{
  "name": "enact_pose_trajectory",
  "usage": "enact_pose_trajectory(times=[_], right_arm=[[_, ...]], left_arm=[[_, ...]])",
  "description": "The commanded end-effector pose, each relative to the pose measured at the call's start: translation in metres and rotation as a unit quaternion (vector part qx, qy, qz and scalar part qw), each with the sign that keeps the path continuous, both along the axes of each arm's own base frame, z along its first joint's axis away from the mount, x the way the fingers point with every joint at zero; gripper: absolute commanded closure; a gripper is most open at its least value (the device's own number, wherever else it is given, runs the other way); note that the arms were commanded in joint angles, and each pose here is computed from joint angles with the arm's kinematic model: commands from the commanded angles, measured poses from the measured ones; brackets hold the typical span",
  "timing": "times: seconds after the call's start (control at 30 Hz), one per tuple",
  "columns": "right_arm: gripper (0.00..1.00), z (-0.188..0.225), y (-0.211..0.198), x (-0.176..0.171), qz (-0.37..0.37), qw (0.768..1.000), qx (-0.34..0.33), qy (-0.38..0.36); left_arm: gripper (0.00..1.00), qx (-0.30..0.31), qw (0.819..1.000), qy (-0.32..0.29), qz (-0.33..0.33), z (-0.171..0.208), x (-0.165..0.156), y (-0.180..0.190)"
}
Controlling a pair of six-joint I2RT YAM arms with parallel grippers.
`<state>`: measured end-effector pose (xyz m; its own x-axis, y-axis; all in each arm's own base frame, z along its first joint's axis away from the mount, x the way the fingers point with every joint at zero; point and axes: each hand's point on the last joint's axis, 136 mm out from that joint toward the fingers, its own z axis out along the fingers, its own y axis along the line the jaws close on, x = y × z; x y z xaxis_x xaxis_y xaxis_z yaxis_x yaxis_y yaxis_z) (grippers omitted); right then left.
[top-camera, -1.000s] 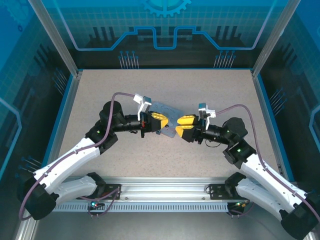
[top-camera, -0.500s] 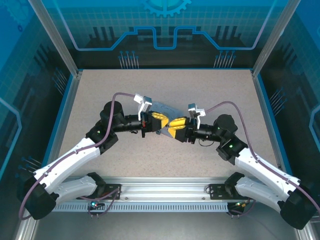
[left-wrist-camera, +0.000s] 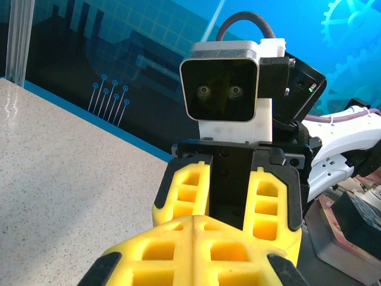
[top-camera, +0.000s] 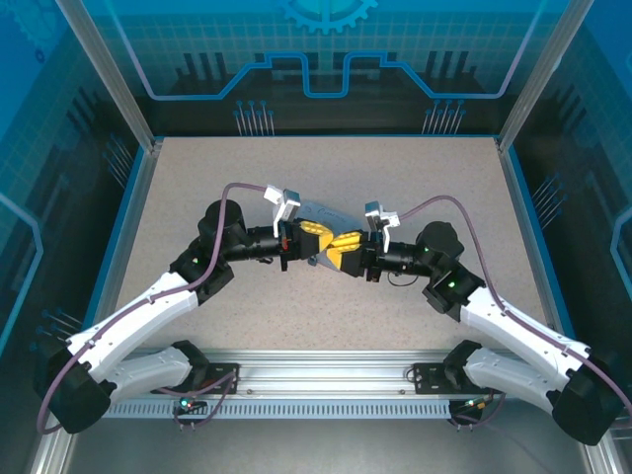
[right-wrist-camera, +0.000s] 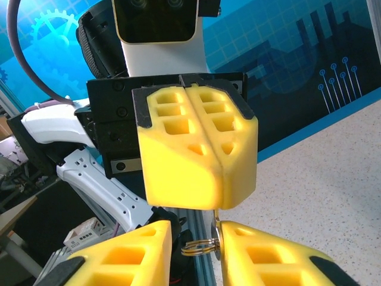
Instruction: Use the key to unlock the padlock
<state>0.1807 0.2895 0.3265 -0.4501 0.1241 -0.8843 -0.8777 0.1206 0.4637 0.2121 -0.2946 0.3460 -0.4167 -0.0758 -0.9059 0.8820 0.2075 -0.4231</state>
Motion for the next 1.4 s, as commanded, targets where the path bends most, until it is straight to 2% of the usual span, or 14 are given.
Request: enact_pose_trajectory(times=[0.0, 0.33, 0.53, 0.7, 1.13, 1.37], right_arm=[[0.74, 0.014, 0.003, -0.008, 0.015, 1.000, 0.011, -0.025], [0.80, 0.008, -0.002, -0.005, -0.007, 1.000, 0.002, -0.018], [0.64, 0.000, -0.005, -0.001, -0.025, 1.000, -0.011, -0.009], [0.59, 0.006, -0.005, -0.001, -0.022, 1.000, -0.003, -0.012], [0.66, 0.009, 0.002, 0.005, -0.018, 1.000, 0.002, -0.007], [0.74, 0.008, 0.001, 0.006, -0.020, 1.000, -0.001, -0.007]], left_arm=[[1.00, -0.002, 1.000, -0.018, 0.015, 0.009, 0.005, 0.000], [1.00, -0.003, 1.000, -0.018, 0.021, 0.009, 0.007, 0.000], [1.00, -0.006, 1.000, -0.020, 0.018, 0.011, 0.005, 0.001], [1.00, -0.006, 1.000, -0.019, 0.018, 0.009, 0.005, 0.000], [1.00, -0.004, 1.000, -0.015, 0.015, 0.006, 0.006, -0.001], [1.00, -0.001, 1.000, -0.014, 0.017, 0.003, 0.007, -0.001]])
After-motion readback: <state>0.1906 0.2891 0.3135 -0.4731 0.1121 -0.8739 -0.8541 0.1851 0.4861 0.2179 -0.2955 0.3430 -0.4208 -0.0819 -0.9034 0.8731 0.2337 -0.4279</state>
